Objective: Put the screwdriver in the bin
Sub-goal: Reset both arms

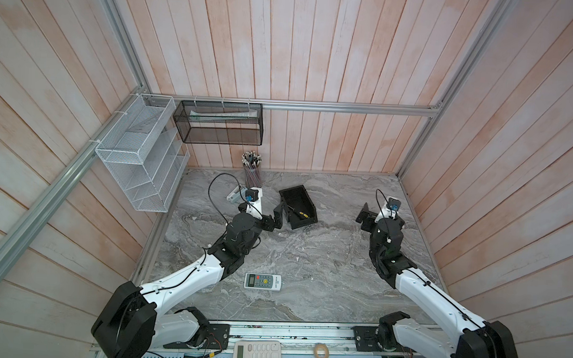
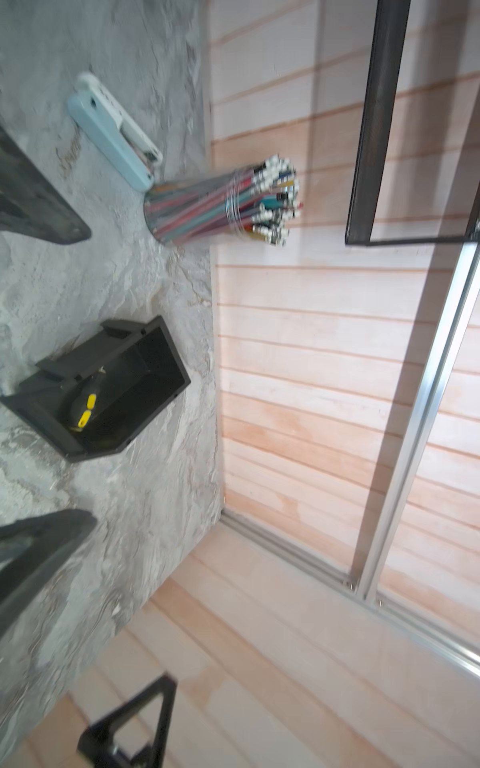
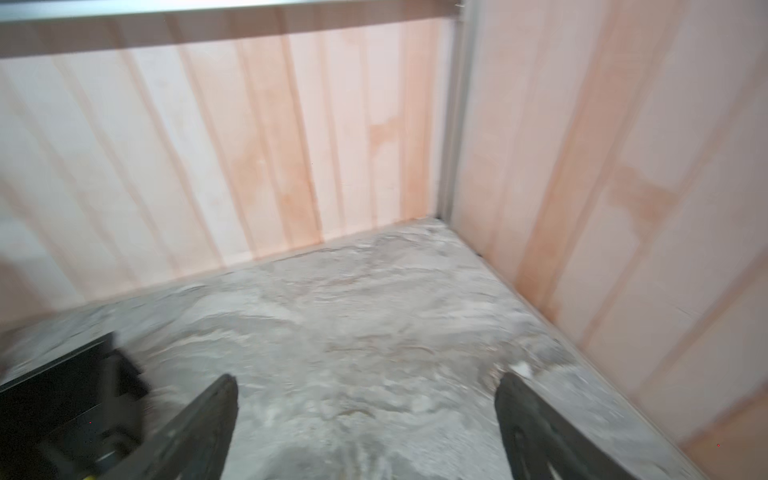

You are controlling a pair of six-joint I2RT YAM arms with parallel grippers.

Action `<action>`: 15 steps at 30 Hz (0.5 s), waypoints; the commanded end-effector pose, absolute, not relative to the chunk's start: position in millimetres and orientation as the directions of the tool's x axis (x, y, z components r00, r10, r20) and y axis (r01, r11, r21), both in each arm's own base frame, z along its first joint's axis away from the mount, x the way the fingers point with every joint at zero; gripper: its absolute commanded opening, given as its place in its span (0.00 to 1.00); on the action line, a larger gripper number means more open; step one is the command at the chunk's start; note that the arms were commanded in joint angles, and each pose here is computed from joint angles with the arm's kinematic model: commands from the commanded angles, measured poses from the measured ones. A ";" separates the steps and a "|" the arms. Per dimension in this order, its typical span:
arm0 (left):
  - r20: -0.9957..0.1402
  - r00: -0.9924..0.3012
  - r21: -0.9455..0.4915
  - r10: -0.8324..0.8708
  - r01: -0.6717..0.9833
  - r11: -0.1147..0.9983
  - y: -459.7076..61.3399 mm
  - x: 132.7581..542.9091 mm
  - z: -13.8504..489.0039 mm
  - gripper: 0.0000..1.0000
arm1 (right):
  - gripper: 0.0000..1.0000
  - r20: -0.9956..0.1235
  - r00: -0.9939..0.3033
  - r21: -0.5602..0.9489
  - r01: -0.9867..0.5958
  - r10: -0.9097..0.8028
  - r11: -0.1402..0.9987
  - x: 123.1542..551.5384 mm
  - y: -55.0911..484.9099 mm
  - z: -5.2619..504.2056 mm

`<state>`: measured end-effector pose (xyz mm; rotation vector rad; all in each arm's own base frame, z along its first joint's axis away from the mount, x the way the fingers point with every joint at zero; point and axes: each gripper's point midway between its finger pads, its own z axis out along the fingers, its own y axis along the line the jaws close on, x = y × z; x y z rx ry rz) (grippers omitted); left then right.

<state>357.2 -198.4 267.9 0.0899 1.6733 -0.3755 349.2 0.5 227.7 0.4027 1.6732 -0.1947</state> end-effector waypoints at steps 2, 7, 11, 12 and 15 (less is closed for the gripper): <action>-0.984 -0.118 -0.120 -0.135 -0.129 0.984 -100.4 361.0 251.3 1.00 | 0.98 -0.987 0.036 0.145 0.637 0.159 0.757 311.7 -58.6 217.3; -0.985 -0.018 -0.144 -0.172 -0.467 0.872 8.5 329.5 219.3 1.00 | 0.98 -0.996 -0.056 0.016 0.664 0.072 0.747 312.8 -62.5 183.5; -0.994 0.028 -0.101 -0.104 -0.571 0.814 45.7 306.9 196.4 1.00 | 0.98 -0.996 -0.031 0.050 0.615 0.087 0.787 321.6 -53.8 166.0; -0.995 0.008 -0.088 -0.103 -0.585 0.806 52.5 307.4 187.8 1.00 | 0.98 -0.995 0.000 0.077 0.602 0.096 0.795 320.6 -52.5 165.6; -0.994 -0.039 -0.055 -0.100 -0.610 0.790 66.0 312.4 166.4 1.00 | 0.98 -0.997 0.018 0.068 0.553 0.069 0.831 316.9 -46.1 158.7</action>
